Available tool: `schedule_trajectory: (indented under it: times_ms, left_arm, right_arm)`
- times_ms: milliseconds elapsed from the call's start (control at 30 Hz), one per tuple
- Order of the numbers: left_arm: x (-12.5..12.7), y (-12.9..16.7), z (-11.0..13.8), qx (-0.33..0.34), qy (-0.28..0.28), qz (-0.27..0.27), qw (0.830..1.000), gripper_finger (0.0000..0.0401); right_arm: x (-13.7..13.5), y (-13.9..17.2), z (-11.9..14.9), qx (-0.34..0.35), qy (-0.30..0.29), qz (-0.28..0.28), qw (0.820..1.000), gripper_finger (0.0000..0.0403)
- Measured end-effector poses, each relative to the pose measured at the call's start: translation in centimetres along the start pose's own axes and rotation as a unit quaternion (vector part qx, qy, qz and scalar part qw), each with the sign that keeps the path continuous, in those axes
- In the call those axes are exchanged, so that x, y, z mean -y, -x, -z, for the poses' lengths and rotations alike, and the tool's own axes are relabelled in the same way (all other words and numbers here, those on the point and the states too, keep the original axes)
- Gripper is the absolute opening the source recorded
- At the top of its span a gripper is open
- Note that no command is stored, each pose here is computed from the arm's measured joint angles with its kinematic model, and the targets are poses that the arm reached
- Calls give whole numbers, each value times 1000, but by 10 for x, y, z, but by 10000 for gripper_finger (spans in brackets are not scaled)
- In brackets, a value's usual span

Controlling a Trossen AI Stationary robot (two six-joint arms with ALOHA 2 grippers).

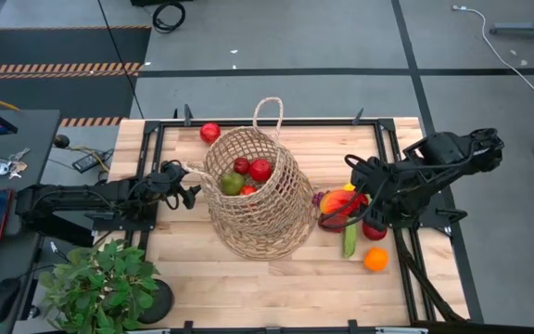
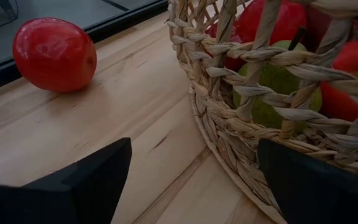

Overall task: Build produce basket
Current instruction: Put the orange mango into the basket

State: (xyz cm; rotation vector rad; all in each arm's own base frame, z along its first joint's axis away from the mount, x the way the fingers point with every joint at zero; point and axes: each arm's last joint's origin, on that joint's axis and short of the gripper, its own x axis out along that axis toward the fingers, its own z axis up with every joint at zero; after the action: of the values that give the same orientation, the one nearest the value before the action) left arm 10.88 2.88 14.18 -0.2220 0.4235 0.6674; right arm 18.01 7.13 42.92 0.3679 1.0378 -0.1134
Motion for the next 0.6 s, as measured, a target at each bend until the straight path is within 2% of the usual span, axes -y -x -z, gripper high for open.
schedule_trajectory:
  times_ms: [167, 333, 600]
  left_arm:
    - [0, 0, 0, 0, 0, 0, 1000, 357]
    - [0, 0, 0, 0, 0, 0, 1000, 357]
    - [0, 0, 0, 0, 0, 0, 1000, 357]
  right_arm:
    - [0, -1, -1, 5, 3, 8, 1000, 300]
    - [-5, -7, -10, 50, 6, 30, 998, 300]
    - [-21, -57, -45, 63, 37, 48, 996, 300]
